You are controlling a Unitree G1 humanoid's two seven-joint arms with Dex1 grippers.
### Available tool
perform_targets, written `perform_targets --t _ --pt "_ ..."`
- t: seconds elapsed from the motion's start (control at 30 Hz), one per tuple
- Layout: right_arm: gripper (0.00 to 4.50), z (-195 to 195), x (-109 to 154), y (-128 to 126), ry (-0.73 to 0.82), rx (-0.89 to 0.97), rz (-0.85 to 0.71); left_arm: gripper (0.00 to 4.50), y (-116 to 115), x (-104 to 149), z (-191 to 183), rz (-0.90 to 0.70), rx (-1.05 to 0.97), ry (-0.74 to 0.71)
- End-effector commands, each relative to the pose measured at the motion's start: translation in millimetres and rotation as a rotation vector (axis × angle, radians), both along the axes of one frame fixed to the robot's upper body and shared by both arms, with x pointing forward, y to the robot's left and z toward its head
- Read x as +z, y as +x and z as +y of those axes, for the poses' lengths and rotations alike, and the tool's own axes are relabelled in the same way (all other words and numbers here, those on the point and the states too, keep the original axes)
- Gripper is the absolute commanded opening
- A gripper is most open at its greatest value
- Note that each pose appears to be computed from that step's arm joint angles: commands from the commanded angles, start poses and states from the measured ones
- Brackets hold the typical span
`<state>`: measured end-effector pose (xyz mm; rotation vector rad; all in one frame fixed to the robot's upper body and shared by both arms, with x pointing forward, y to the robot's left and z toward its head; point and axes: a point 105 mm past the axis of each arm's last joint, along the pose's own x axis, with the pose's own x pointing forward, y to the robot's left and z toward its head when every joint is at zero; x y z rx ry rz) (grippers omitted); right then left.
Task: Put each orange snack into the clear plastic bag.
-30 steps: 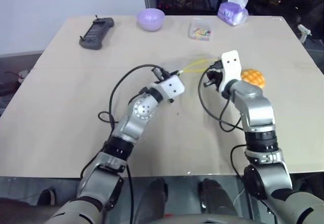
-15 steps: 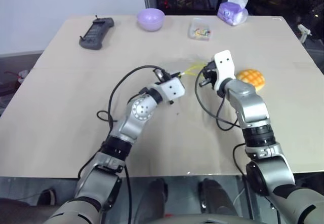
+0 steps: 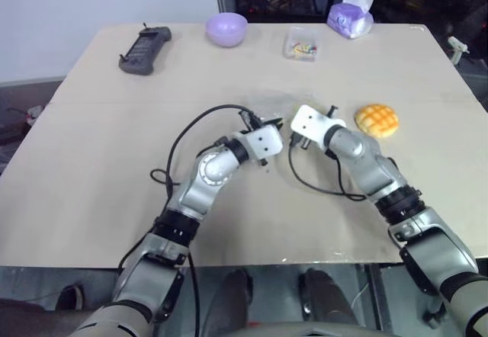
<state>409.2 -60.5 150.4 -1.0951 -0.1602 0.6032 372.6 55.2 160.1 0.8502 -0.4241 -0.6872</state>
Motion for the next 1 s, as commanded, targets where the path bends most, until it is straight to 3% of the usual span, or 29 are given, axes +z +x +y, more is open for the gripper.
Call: perform_targets --t 0.03,0.07,0.2,0.4,0.63,0.73,0.87,1.0 --pt "2.77 6 25 0 -0.068 0.052 -0.154 0.00 1 16 4 -0.063 0.027 -0.016" --pt "2.89 5 25 0 -0.097 0.056 -0.175 0.00 3 15 6 -0.063 0.046 -0.015" --pt "4.46 3 25 2 -0.141 0.061 -0.201 0.00 7 16 10 -0.067 0.095 -0.024" --pt "4.46 3 27 -2 -0.063 0.071 -0.132 0.00 16 18 20 -0.087 0.184 -0.025" --pt "4.46 -5 34 -32 0.062 0.180 -0.003 0.00 26 17 40 -0.097 0.294 -0.002" --pt "4.46 -20 43 -44 0.194 0.175 0.060 0.00 26 16 43 -0.094 0.302 -0.004" --pt "4.46 -76 47 -32 0.442 -0.053 0.134 0.00 25 16 45 -0.093 0.303 -0.006" --pt "4.46 -168 39 -14 0.761 -0.430 0.166 0.00 22 15 47 -0.086 0.301 -0.016"
